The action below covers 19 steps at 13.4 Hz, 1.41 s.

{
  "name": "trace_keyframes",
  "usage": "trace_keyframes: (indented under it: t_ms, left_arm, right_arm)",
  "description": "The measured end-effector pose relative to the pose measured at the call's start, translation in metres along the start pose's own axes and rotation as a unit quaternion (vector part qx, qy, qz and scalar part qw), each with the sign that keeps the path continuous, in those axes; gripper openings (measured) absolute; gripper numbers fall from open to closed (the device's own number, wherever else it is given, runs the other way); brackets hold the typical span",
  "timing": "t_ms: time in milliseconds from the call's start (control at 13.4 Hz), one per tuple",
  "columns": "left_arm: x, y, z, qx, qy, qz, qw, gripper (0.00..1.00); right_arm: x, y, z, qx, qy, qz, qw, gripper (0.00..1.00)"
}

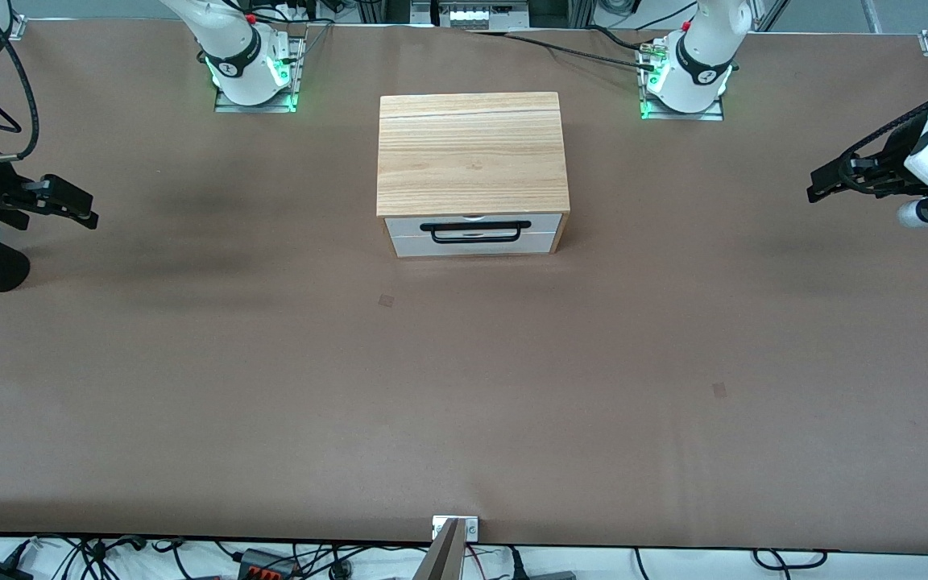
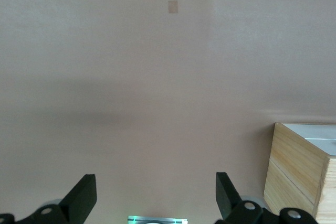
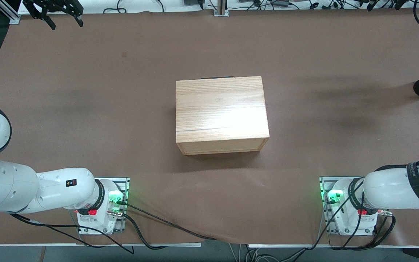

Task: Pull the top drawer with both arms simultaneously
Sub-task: 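Move both grippers from rest toward the drawer handle ends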

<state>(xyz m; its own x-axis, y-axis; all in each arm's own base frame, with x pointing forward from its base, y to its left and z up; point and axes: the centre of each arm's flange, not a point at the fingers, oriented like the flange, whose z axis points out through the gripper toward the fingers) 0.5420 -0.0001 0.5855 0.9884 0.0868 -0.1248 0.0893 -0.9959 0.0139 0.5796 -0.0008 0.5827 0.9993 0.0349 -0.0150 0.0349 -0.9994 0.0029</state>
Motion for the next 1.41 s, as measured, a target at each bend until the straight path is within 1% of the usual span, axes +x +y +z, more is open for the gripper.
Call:
trace_keyframes:
  t_ms: [74, 149, 298, 447, 596, 670, 819, 894, 968, 1043, 1117, 1191, 1266, 1340, 1415]
  left_arm:
    - [0.001, 0.001, -0.001, -0.002, 0.001, 0.002, 1.000, 1.00]
    - [0.003, 0.003, -0.001, -0.014, 0.000, 0.006, 1.000, 1.00]
    - [0.007, 0.012, 0.001, -0.053, -0.005, 0.010, 0.999, 1.00]
    - [0.017, 0.023, 0.015, -0.101, -0.024, 0.014, 0.995, 1.00]
    - [0.029, 0.034, 0.034, -0.147, -0.048, 0.018, 0.988, 1.00]
    - [0.034, 0.041, 0.042, -0.171, -0.058, 0.020, 0.983, 1.00]
    - [0.041, 0.059, 0.054, -0.229, -0.079, 0.024, 0.970, 1.00]
    - [0.045, 0.067, 0.062, -0.252, -0.090, 0.025, 0.963, 1.00]
    - [0.048, 0.073, 0.069, -0.269, -0.100, 0.025, 0.958, 1.00]
    - [0.051, 0.076, 0.076, -0.278, -0.108, 0.025, 0.954, 1.00]
    - [0.054, 0.079, 0.081, -0.281, -0.113, 0.026, 0.953, 1.00]
    - [0.055, 0.080, 0.086, -0.281, -0.117, 0.026, 0.952, 1.00]
    - [0.057, 0.080, 0.090, -0.284, -0.118, 0.033, 0.951, 1.00]
    - [0.060, 0.077, 0.095, -0.292, -0.113, 0.059, 0.948, 1.00]
    - [0.066, 0.068, 0.102, -0.310, -0.102, 0.094, 0.940, 1.00]
  right_arm:
    - [0.000, -0.002, 0.001, 0.000, -0.001, -0.002, 1.000, 1.00]
    - [0.000, -0.003, 0.002, 0.000, -0.002, -0.003, 1.000, 1.00]
    - [0.003, -0.003, 0.011, 0.000, -0.010, -0.003, 1.000, 1.00]
    - [0.010, -0.006, 0.031, 0.006, -0.028, -0.004, 1.000, 1.00]
    - [0.023, -0.021, 0.062, 0.019, -0.049, -0.012, 0.999, 1.00]
    - [0.031, -0.033, 0.078, 0.022, -0.053, -0.021, 0.998, 1.00]
    - [0.046, -0.070, 0.108, 0.031, -0.051, -0.046, 0.997, 1.00]
    - [0.051, -0.093, 0.124, 0.031, -0.051, -0.062, 0.996, 1.00]
    - [0.057, -0.115, 0.141, 0.031, -0.049, -0.077, 0.995, 1.00]
    - [0.062, -0.133, 0.159, 0.033, -0.048, -0.088, 0.994, 1.00]
    - [0.065, -0.148, 0.177, 0.042, -0.052, -0.093, 0.993, 1.00]
    - [0.066, -0.161, 0.194, 0.066, -0.062, -0.091, 0.992, 1.00]
    - [0.066, -0.173, 0.207, 0.102, -0.074, -0.085, 0.988, 1.00]
    - [0.065, -0.183, 0.217, 0.144, -0.084, -0.081, 0.983, 1.00]
    - [0.065, -0.190, 0.226, 0.184, -0.091, -0.081, 0.975, 1.00]
